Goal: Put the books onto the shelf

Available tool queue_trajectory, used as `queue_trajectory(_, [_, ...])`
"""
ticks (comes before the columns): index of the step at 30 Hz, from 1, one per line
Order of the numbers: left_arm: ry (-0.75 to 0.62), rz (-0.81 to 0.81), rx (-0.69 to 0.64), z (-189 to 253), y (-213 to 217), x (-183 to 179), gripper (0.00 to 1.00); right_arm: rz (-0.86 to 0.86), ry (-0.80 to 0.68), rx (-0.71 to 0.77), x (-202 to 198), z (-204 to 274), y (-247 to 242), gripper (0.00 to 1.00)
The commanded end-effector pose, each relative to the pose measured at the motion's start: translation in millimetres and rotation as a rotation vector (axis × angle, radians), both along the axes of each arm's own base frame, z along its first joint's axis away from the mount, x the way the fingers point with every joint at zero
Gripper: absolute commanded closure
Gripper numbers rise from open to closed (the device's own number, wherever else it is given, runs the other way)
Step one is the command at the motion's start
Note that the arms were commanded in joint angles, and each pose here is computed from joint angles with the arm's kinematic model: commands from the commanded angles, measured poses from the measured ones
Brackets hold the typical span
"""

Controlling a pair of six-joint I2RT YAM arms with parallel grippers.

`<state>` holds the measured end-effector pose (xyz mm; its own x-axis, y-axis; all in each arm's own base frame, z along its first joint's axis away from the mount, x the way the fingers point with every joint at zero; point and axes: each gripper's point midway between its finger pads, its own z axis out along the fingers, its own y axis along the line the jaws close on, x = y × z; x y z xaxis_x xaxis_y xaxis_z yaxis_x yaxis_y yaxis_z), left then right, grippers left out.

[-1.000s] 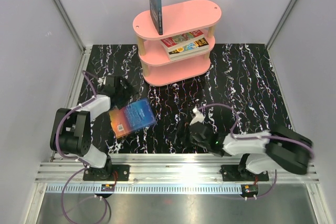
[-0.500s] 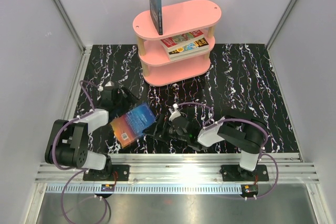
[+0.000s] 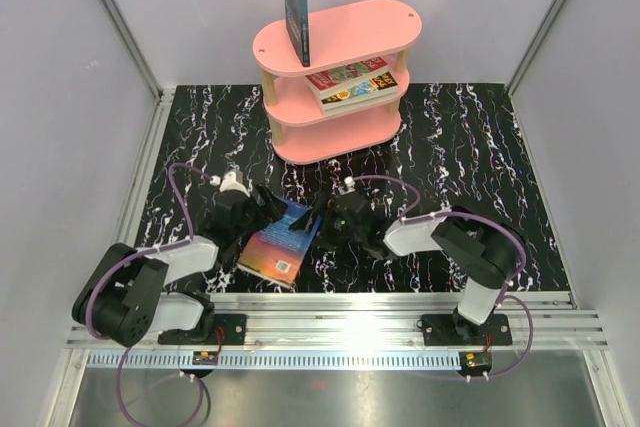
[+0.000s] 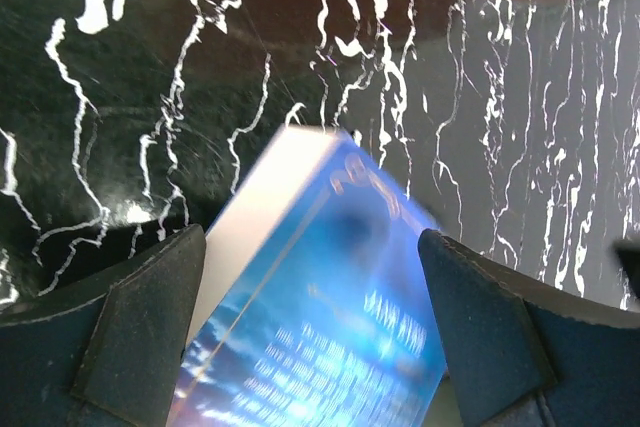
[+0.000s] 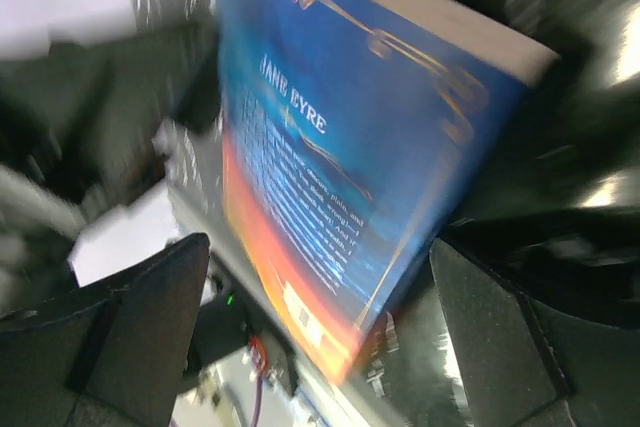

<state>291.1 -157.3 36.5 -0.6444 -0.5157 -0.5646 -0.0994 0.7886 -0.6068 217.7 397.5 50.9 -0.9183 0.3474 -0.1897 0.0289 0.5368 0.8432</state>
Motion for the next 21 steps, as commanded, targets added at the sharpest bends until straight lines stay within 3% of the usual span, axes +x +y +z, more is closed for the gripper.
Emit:
queue_trajectory(1, [0.435, -0.287, -0.134, -47.9, -45.6, -129.1, 0.11, -0.203, -0.167, -0.093, 64.4, 1.7, -39.2, 0.00])
queue_trajectory(6, [0.392, -0.371, -0.126, -33.4, -59.1, -142.8, 0.11, -0.224, -0.184, -0.106, 69.7, -2.1, -54.4, 0.00])
queue_trajectory(16, [0.289, -0.524, -0.351, 8.4, -113.5, -141.2, 0.12, -0.139, -0.081, 0.050, 52.4, -28.4, -24.2, 0.00])
queue_trajectory(21, [0.266, -0.480, -0.369, 4.8, -116.0, -134.1, 0.14, -0.127, -0.053, 0.053, 37.9, -34.9, -28.0, 0.00])
